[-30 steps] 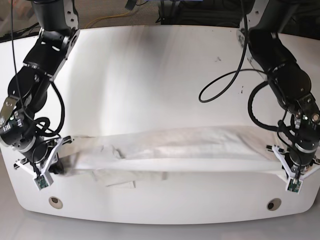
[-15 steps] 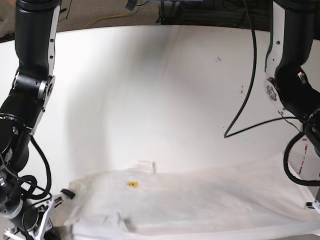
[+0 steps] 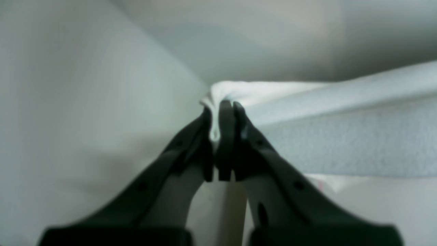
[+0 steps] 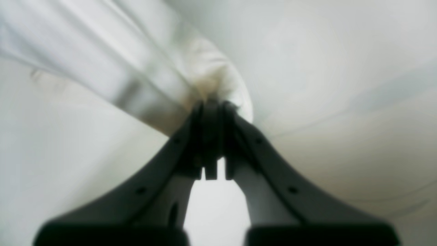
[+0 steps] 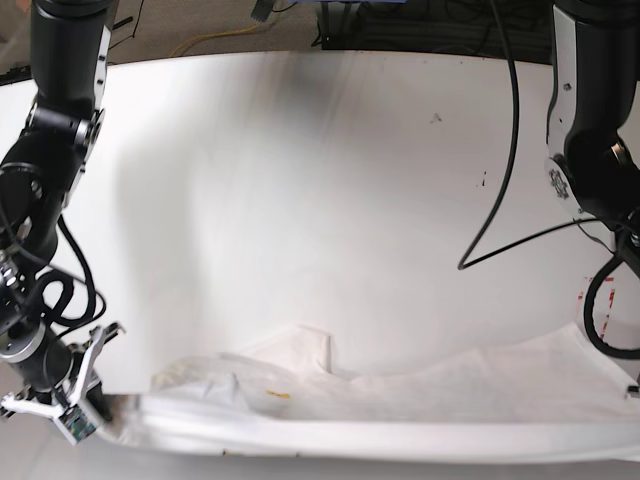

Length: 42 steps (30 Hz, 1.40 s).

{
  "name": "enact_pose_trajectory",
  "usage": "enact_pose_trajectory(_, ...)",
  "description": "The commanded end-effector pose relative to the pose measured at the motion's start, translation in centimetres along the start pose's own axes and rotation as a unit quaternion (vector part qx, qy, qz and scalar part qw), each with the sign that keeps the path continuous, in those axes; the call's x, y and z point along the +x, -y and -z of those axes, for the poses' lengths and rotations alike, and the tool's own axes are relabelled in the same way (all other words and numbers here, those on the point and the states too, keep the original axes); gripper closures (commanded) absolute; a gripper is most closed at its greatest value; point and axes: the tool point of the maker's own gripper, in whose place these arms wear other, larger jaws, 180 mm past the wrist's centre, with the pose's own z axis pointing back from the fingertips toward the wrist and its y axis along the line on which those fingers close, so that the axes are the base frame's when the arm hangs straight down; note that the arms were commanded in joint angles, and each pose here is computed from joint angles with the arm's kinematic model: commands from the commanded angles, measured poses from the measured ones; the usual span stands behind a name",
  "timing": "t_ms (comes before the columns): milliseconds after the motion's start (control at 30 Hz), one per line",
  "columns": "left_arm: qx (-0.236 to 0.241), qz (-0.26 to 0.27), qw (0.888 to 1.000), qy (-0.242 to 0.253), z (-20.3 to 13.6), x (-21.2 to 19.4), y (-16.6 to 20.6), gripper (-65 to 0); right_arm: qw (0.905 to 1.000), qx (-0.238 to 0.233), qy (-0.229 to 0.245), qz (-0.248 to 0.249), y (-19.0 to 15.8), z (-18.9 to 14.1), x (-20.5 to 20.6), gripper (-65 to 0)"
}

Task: Fold the T-shirt properly
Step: 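Lift the shirt with both grippers and lay it down again flatter, then fold the held shirt edge over onto the shirt with both grippers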

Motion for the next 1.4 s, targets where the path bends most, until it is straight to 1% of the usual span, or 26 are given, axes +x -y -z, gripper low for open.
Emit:
enact_pose_trajectory(0,0.020,0.008,1.000,-0.007,-1.0,-0.5,-0.3,0.0,0.9995,-0.026,-0.016,-0.006,0.7,-1.2,-1.3,0.0)
enact_pose_trajectory(67,0.001,0.017,0.999,-0.031,-1.5,-2.6,2.1,0.0,0.9993,-0.004,-0.035,0.011,-1.9,-1.1,-3.7,0.0)
enact_pose_trajectory(133,-0.019,0.028,0.998,-0.061,-1.7,-4.8,4.1,0.0,0.9981,0.008,-0.052,0.031,-3.4,-1.2,-5.9,0.0)
enact_pose_trajectory(167,-0.034,0.038,0.995,-0.083,-1.8,-6.5,5.4,0.0,0.9966,0.018,-0.067,0.044,-4.5,-1.3,-7.4,0.0)
enact_pose_trajectory(267,-0.059,0.046,0.989,-0.126,-2.2,-10.3,7.4,0.0,0.9917,0.040,-0.096,0.076,-7.0,-1.5,-10.5,0.0)
enact_pose_trajectory(333,-0.077,0.053,0.983,-0.157,-2.8,-13.1,8.8,0.0,0.9867,0.053,-0.118,0.098,-8.7,-1.9,-12.7,0.0)
enact_pose_trajectory(433,-0.110,0.056,0.972,-0.200,-4.1,-16.9,11.4,0.0,0.9766,0.070,-0.153,0.134,-11.2,-2.9,-16.0,0.0)
enact_pose_trajectory(533,-0.136,0.065,0.959,-0.241,-5.8,-20.6,13.3,0.0,0.9660,0.091,-0.178,0.164,-13.9,-3.7,-18.3,0.0)
enact_pose_trajectory(600,-0.154,0.076,0.947,-0.272,-7.2,-23.3,14.4,0.0,0.9574,0.103,-0.197,0.184,-15.7,-4.4,-19.8,0.0)
enact_pose_trajectory(767,-0.202,0.084,0.929,-0.298,-10.4,-27.4,17.6,0.0,0.9405,0.127,-0.228,0.218,-19.2,-6.0,-22.1,0.0)
enact_pose_trajectory(833,-0.206,0.082,0.923,-0.315,-11.9,-29.5,17.5,0.0,0.9324,0.130,-0.243,0.233,-20.2,-6.8,-23.2,0.0)
enact_pose_trajectory(933,-0.212,0.079,0.917,-0.329,-13.7,-31.8,17.3,0.0,0.9217,0.136,-0.264,0.250,-21.6,-8.1,-24.6,0.0)
enact_pose_trajectory(1100,-0.220,0.073,0.905,-0.357,-16.2,-34.7,17.2,0.0,0.9075,0.146,-0.292,0.264,-23.4,-10.0,-26.3,0.0)
enact_pose_trajectory(1167,-0.218,0.067,0.905,-0.360,-16.5,-34.9,17.2,0.0,0.9047,0.150,-0.298,0.266,-23.8,-10.3,-26.6,0.0)
enact_pose_trajectory(1267,-0.216,0.063,0.906,-0.359,-16.5,-34.9,17.2,0.0,0.9038,0.151,-0.299,0.267,-24.0,-10.4,-26.6,0.0)
enact_pose_trajectory(1300,-0.216,0.060,0.907,-0.358,-16.4,-34.7,17.3,0.0,0.9041,0.151,-0.298,0.267,-24.0,-10.4,-26.6,0.0)
enact_pose_trajectory(1367,-0.211,0.049,0.912,-0.347,-15.6,-33.9,17.5,0.0,0.9052,0.149,-0.295,0.267,-23.8,-10.2,-26.4,0.0)
